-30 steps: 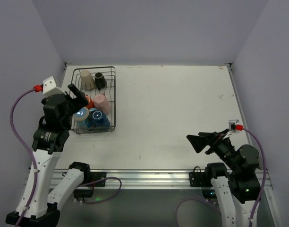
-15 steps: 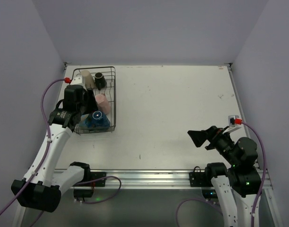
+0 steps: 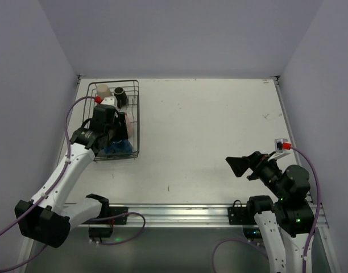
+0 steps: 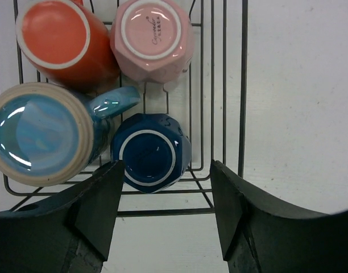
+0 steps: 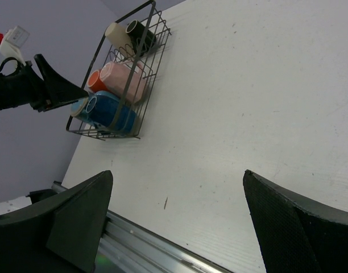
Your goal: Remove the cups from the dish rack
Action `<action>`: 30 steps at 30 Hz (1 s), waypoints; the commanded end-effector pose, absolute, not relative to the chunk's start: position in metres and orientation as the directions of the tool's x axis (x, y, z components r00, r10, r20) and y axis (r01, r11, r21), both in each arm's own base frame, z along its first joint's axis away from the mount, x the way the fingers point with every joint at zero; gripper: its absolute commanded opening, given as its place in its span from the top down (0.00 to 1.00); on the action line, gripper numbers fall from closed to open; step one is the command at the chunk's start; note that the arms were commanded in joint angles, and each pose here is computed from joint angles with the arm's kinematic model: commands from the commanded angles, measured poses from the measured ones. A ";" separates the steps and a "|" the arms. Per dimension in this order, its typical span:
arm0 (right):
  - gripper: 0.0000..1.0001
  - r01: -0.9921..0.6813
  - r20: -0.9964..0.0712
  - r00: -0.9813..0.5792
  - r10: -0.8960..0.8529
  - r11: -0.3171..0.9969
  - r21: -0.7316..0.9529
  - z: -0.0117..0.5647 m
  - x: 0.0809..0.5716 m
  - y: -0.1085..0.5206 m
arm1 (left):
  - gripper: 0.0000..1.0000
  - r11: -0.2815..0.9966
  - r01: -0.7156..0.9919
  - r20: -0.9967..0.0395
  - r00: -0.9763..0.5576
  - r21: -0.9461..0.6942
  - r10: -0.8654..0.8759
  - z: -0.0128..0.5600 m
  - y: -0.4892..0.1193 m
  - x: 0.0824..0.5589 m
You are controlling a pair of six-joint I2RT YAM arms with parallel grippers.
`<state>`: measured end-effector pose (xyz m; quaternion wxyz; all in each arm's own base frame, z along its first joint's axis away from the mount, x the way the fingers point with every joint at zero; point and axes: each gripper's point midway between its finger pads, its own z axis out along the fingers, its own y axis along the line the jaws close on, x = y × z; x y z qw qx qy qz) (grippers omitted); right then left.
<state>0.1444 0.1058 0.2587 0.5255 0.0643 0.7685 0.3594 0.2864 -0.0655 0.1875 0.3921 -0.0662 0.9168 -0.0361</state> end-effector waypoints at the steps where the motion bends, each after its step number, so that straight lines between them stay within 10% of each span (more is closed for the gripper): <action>1: 0.01 -0.303 -0.777 -0.428 0.462 0.736 0.605 0.263 0.144 0.107 | 0.34 0.992 -0.120 -0.690 -0.715 -0.041 -0.115 0.172 -0.057 0.283; 30: 0.01 -0.320 -0.779 -0.446 0.442 0.733 0.600 0.260 0.144 0.110 | 0.24 0.994 -0.108 -0.553 -0.829 0.020 -0.080 0.118 -0.061 0.280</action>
